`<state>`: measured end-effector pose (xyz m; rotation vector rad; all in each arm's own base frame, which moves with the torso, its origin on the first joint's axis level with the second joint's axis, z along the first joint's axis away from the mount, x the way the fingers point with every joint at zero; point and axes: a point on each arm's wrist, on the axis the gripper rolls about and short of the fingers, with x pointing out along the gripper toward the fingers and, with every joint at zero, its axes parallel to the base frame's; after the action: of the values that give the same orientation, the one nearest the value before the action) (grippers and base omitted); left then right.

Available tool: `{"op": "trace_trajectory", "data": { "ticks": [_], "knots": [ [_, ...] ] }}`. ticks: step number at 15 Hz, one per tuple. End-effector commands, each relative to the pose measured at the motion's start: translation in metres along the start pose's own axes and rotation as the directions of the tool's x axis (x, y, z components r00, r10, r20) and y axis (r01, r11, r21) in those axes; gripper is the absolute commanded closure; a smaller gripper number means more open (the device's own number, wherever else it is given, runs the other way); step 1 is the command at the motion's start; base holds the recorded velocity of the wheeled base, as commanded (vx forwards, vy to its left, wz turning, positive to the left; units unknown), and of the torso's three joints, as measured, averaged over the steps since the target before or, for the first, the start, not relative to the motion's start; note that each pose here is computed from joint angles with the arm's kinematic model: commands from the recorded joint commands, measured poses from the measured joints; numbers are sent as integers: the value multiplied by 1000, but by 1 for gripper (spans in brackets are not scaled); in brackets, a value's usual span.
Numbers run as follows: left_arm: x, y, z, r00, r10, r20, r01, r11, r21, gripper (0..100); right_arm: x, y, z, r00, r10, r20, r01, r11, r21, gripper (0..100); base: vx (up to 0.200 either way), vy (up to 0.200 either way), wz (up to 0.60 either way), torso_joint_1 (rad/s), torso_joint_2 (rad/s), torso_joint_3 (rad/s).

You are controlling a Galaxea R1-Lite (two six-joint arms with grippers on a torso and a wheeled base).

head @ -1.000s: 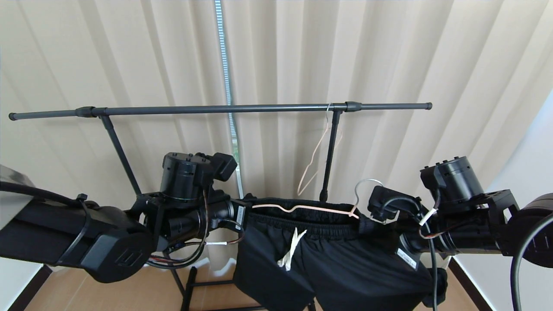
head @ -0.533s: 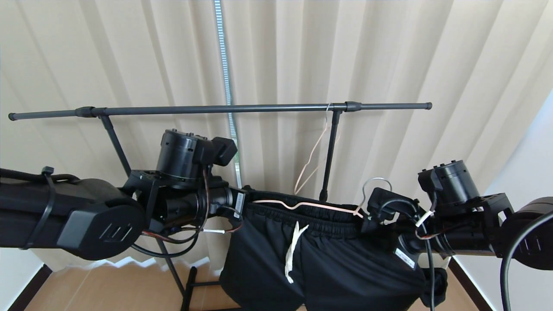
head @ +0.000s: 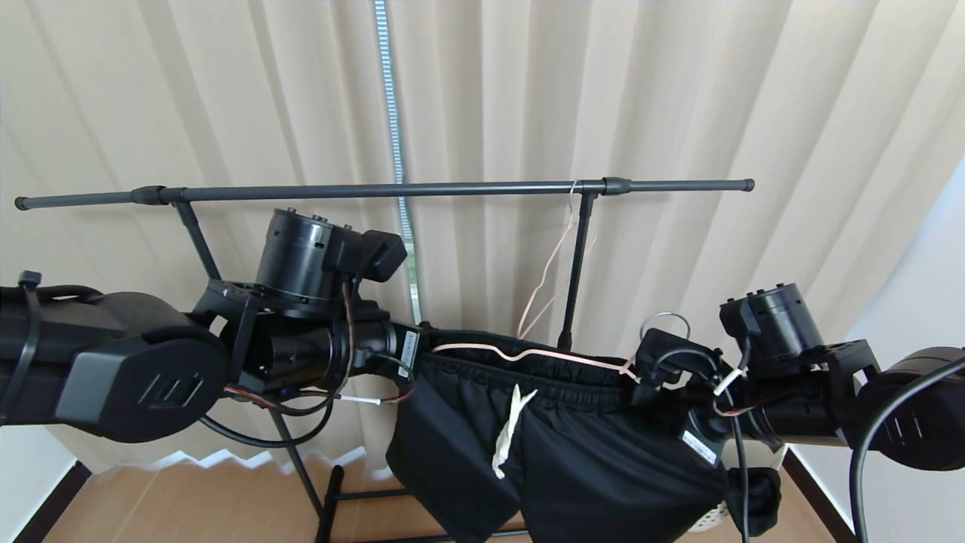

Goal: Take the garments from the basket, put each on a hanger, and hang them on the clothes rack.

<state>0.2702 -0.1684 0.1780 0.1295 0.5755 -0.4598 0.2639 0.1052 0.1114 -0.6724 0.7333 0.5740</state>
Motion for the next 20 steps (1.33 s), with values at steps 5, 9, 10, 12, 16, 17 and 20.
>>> {"op": "trace_trajectory", "data": {
  "ticks": [5,9,10,12,16,17,20],
  "knots": [
    [18,-44,-6,995,-75,-68,81,994,77,100,10,7,2,1000,-18,-14,18,1000,-1,100,0,0,0,0,0,0],
    [28,-54,-13,993,-64,-95,73,993,97,100,7,17,8,995,-90,-35,90,996,-4,100,0,0,0,0,0,0],
    [28,-54,-13,993,-64,-95,73,993,97,100,7,17,8,995,-90,-35,90,996,-4,100,0,0,0,0,0,0],
    [27,-61,-11,993,-81,-87,90,991,103,100,9,32,12,988,-149,-44,149,989,-12,100,0,0,0,0,0,0],
    [25,-69,-8,991,-97,-89,105,991,86,100,17,42,10,982,-189,-30,188,982,-27,100,0,0,0,0,0,0],
    [25,-70,-5,992,-101,-78,107,991,86,100,20,44,9,982,-183,-39,182,983,-34,100,0,0,0,0,0,0],
    [22,-75,-3,991,-115,-68,120,990,76,100,23,47,9,982,-181,-47,179,983,-45,100,0,0,0,0,0,0]
  ]
}}
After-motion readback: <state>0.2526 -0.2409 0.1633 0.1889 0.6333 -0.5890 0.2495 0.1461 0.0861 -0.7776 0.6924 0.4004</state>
